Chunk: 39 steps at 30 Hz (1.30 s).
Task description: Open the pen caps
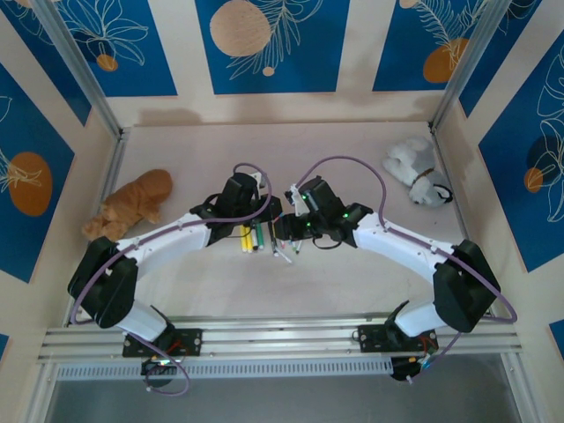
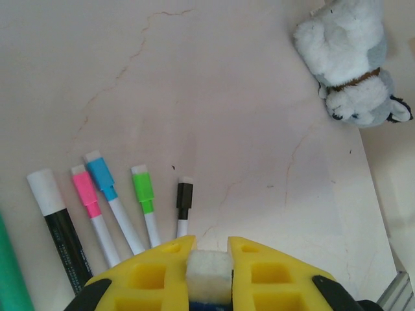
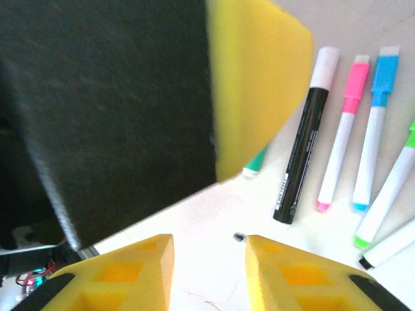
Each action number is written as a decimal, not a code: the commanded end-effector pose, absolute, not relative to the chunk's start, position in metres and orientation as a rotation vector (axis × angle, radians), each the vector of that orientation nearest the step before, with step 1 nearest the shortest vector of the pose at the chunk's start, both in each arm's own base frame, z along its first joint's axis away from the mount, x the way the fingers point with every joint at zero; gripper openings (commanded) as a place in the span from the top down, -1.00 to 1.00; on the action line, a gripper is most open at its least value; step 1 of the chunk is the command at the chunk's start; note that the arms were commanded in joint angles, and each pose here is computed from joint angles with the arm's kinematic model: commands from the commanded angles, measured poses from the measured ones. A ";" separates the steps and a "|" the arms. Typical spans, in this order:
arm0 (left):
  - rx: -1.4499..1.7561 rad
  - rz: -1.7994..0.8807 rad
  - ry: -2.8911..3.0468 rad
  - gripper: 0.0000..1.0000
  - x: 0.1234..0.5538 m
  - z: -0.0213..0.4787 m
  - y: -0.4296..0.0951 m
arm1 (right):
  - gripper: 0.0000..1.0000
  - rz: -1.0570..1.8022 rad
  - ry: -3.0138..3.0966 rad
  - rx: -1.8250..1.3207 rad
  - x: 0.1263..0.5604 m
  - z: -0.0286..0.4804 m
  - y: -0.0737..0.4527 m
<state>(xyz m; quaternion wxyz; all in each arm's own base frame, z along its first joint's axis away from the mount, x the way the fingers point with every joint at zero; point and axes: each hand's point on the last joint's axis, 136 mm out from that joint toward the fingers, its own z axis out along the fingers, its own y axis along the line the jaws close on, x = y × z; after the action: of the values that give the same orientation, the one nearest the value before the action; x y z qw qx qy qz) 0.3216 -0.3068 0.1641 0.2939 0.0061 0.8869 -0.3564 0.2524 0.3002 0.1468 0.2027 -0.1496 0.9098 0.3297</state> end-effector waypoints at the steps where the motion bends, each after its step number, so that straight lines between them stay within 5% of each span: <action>1: -0.010 -0.976 2.327 1.00 0.324 0.177 -0.309 | 0.26 0.966 2.518 -0.430 0.248 0.151 0.304; 7: -0.033 -0.948 2.337 1.00 0.323 0.170 -0.302 | 0.27 0.862 2.540 -0.392 0.254 0.145 0.284; 11: -0.016 -0.892 2.383 1.00 0.316 0.165 -0.291 | 0.53 0.572 2.720 -0.516 0.227 0.122 0.250; 22: -0.101 -0.686 2.492 1.00 0.275 0.136 -0.219 | 0.12 0.278 2.837 -0.964 0.144 0.074 0.256; 31: -0.179 -0.661 2.472 1.00 0.260 0.134 -0.181 | 0.28 -0.029 2.856 -1.061 0.138 0.022 0.265; 39: -0.188 -0.669 2.468 1.00 0.257 0.129 -0.175 | 0.29 -0.011 2.824 -1.051 0.145 0.024 0.270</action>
<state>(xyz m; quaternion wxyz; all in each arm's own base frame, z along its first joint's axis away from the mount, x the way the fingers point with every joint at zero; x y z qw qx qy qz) 0.2582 -0.1800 0.1313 0.2837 -0.0703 0.9222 -0.2530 0.1374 0.2698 0.0186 0.0494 -0.3567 0.9329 0.0039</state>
